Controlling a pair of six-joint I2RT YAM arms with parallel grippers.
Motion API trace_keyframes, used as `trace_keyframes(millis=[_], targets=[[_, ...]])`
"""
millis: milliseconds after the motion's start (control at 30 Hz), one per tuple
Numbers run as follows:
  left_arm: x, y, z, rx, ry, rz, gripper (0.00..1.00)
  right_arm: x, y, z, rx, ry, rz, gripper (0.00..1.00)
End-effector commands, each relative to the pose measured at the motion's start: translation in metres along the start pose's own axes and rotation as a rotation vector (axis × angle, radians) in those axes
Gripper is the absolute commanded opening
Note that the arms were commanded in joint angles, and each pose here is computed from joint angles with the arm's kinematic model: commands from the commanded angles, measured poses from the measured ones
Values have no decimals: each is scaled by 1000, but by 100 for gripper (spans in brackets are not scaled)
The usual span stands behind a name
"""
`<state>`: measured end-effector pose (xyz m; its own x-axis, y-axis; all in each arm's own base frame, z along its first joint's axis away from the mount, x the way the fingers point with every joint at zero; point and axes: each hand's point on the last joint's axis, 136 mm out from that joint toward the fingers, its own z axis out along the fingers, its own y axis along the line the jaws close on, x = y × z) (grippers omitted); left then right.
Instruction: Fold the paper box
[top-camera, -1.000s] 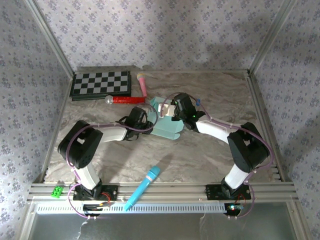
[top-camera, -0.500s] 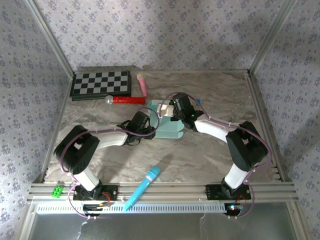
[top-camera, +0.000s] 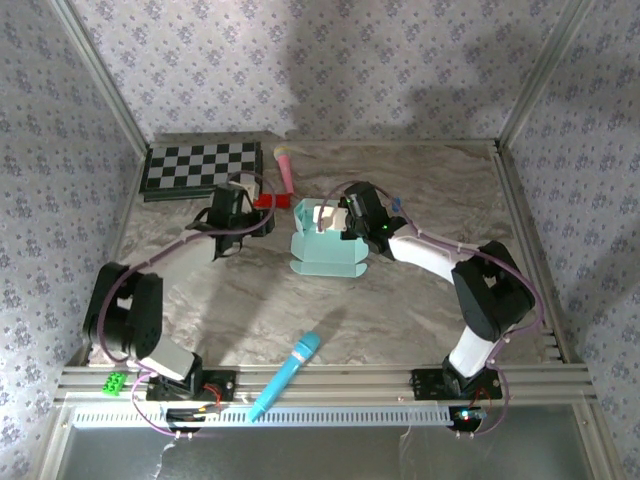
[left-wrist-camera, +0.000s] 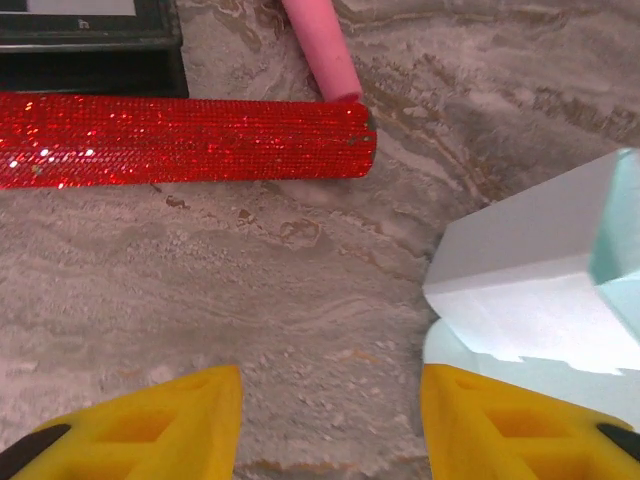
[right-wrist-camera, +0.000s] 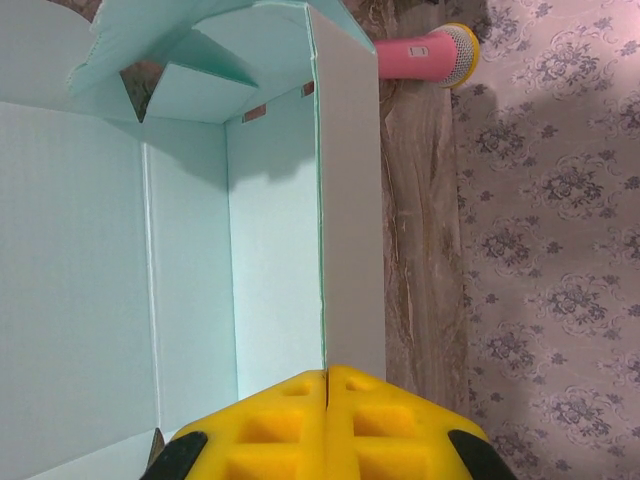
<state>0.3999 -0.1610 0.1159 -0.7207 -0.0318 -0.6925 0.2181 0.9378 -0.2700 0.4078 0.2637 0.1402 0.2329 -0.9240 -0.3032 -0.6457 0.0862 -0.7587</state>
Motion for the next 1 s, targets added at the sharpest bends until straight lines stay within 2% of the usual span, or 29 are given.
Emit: trace_keyframes(millis=[0,133,233,400,700,967], targets=[[-1,-18,20,123,36,155,50,4,10,5,-55,16,-23,0],[3,-31,41,212,78,225,50,4,10,6,-60,18,-23,0],[4,-43,48,264,35,305,52,4,12,7,-66,23,-25,0],[6,-67,50,313,-30,464,60,4,12,9,-74,25,-27,0],[-1,-73,73,307,-4,496,58,2,13,11,-84,24,-27,0],[0,-80,87,328,14,491,48,0,14,12,-91,21,-26,0]])
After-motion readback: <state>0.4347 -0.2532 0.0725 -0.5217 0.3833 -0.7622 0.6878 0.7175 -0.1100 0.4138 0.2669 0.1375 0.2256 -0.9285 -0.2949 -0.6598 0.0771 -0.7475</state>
